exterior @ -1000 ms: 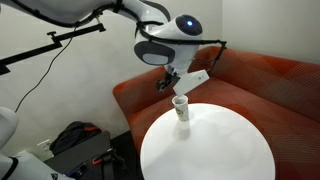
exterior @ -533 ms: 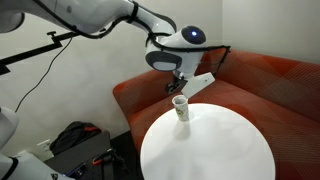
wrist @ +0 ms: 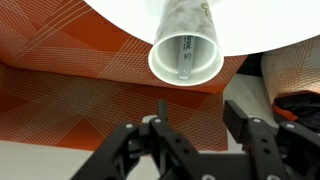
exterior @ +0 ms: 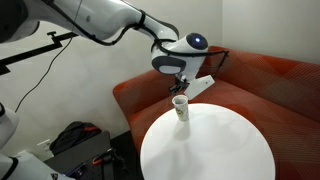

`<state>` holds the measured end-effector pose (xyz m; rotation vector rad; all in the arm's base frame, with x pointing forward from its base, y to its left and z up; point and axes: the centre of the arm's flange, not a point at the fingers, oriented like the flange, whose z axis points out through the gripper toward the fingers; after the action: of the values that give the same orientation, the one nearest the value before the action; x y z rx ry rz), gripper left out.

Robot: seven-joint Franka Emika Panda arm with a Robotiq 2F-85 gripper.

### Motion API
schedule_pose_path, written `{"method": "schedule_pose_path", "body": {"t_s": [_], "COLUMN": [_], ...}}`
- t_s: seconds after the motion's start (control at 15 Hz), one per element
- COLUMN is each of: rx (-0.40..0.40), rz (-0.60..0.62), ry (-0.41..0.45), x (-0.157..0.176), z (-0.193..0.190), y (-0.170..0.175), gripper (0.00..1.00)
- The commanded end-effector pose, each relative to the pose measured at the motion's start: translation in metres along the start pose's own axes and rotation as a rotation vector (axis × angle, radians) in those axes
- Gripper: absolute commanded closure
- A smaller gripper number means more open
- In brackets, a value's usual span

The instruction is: Put the marker in the cup on the table

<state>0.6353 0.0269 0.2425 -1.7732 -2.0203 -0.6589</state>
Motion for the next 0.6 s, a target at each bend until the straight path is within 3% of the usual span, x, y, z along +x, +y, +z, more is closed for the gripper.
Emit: {"method": "schedule_pose_path", "body": {"t_s": [0.0,0.07,0.53], "rx": [0.015,0.020,0.068], "rz": [-0.013,-0.014,-0.024], "ry": [-0.012,-0.014,-0.037], "x": [-0.004,-0.005,-0.009], "z": [0.010,0.013,0.037], "y": [0.009,0.008,0.009], "gripper": [0.57,0.59,0.54]}}
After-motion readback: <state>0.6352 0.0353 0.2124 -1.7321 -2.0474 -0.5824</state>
